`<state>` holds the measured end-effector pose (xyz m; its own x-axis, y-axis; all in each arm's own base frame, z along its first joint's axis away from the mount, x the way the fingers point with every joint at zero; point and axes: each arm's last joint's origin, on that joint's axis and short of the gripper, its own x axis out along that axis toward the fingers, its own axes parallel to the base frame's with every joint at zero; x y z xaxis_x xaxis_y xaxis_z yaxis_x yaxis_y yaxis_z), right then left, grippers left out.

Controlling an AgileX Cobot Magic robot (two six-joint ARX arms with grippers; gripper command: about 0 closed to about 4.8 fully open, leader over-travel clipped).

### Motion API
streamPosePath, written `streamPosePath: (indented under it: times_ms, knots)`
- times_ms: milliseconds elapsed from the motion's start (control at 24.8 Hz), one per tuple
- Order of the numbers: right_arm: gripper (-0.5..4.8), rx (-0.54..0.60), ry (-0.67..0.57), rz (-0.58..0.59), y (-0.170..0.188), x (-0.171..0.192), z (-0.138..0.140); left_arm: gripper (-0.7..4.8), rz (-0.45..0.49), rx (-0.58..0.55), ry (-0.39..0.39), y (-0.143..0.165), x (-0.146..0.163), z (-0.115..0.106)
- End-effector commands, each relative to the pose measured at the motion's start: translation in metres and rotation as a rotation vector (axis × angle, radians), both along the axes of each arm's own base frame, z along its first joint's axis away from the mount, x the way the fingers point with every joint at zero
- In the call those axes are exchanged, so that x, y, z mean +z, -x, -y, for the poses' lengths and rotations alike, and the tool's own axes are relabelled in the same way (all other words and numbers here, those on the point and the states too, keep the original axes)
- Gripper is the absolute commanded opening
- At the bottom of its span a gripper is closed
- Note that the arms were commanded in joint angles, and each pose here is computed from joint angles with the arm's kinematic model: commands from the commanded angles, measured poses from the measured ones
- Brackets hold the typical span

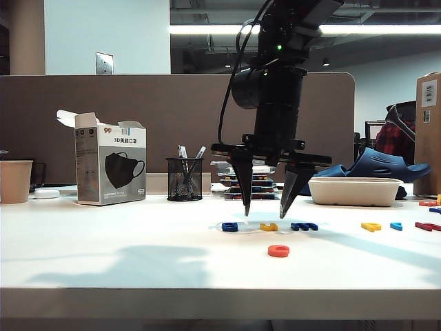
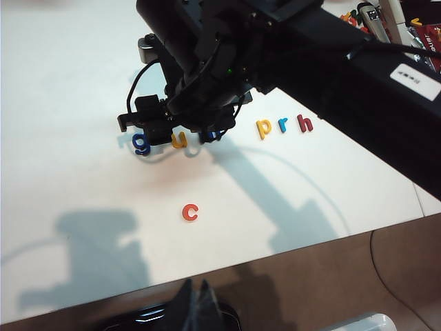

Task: Select the appropriate letters from the row of letter magnets placed on the table to arrange into the word "cup".

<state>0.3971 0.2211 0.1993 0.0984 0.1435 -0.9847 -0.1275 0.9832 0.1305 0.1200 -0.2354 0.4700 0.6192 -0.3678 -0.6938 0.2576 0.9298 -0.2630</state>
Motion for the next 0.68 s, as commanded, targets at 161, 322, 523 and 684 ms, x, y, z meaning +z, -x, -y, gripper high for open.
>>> streamPosePath:
  times_ms: [161, 322, 523, 684]
  knots:
    - [2.74, -0.028, 0.002, 0.004, 0.0, 0.0, 0.0, -0.05, 0.013, 0.002, 0.007, 0.0, 0.002, -0.001]
    - [2.74, -0.028, 0.003, -0.003, 0.001, -0.002, 0.0, -0.05, 0.013, 0.002, 0.007, 0.0, 0.002, -0.001]
    - [2.74, -0.031, 0.017, -0.03, 0.004, -0.016, 0.002, -0.05, 0.013, 0.002, 0.007, 0.0, 0.002, -0.001]
    - [2.74, -0.027, 0.02, -0.034, 0.006, -0.021, 0.001, -0.05, 0.013, 0.002, 0.007, 0.0, 0.002, 0.0]
